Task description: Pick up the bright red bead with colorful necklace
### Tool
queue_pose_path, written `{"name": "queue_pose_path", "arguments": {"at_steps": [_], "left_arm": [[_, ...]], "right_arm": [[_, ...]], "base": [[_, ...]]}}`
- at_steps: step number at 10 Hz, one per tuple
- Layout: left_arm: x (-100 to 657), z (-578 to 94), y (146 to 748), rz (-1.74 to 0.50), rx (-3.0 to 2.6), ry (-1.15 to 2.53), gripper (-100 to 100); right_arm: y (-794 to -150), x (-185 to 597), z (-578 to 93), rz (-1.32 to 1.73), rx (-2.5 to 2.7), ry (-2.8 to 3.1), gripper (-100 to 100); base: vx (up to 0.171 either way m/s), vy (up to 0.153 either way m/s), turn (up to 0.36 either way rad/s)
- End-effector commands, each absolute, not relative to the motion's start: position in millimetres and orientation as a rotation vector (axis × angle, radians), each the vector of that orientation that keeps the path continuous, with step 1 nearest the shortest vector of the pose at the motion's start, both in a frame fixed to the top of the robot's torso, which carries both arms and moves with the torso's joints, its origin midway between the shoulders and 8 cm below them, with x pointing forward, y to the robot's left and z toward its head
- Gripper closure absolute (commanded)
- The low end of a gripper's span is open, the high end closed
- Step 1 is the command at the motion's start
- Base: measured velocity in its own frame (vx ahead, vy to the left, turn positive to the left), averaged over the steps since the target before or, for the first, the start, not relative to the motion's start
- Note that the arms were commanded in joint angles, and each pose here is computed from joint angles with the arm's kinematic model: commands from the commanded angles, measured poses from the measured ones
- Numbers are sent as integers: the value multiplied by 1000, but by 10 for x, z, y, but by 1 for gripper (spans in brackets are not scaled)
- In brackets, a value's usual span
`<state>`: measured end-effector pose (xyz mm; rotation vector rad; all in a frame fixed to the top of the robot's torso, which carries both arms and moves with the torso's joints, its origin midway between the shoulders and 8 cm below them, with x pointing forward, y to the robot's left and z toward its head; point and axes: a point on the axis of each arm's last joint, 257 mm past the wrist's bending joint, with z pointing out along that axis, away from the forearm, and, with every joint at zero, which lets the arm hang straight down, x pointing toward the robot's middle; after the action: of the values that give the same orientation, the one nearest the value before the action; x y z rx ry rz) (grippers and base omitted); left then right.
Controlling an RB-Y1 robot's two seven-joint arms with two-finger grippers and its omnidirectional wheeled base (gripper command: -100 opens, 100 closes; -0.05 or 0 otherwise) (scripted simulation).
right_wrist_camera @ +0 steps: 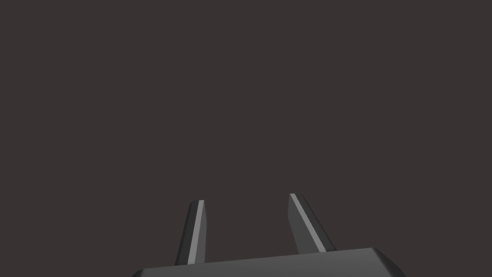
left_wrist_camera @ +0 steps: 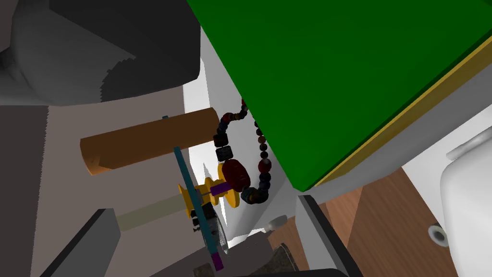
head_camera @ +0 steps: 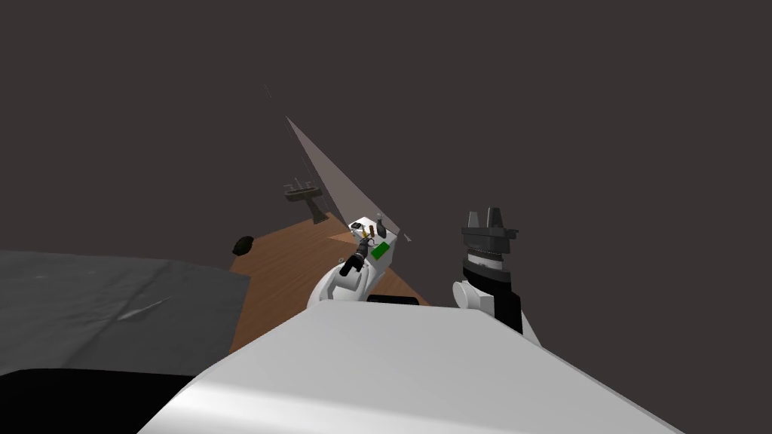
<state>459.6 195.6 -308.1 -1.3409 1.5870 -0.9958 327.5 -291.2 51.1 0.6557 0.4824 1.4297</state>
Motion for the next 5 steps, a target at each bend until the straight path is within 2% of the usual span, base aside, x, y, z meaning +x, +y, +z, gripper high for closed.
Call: {"name": "queue_pose_path", "arguments": {"at_steps": [1, 5], "left_arm": [[4574, -3226, 1924, -966, -1369, 1625, -100], [4550, -3372, 1892, -935, -1394, 1664, -100]], "right_arm": [[-2912, 3275, 511, 1430, 656, 482, 0], [-2912, 3275, 511, 1430, 656, 482, 0]], "base": [[32, 16, -53], [27, 13, -37]]}}
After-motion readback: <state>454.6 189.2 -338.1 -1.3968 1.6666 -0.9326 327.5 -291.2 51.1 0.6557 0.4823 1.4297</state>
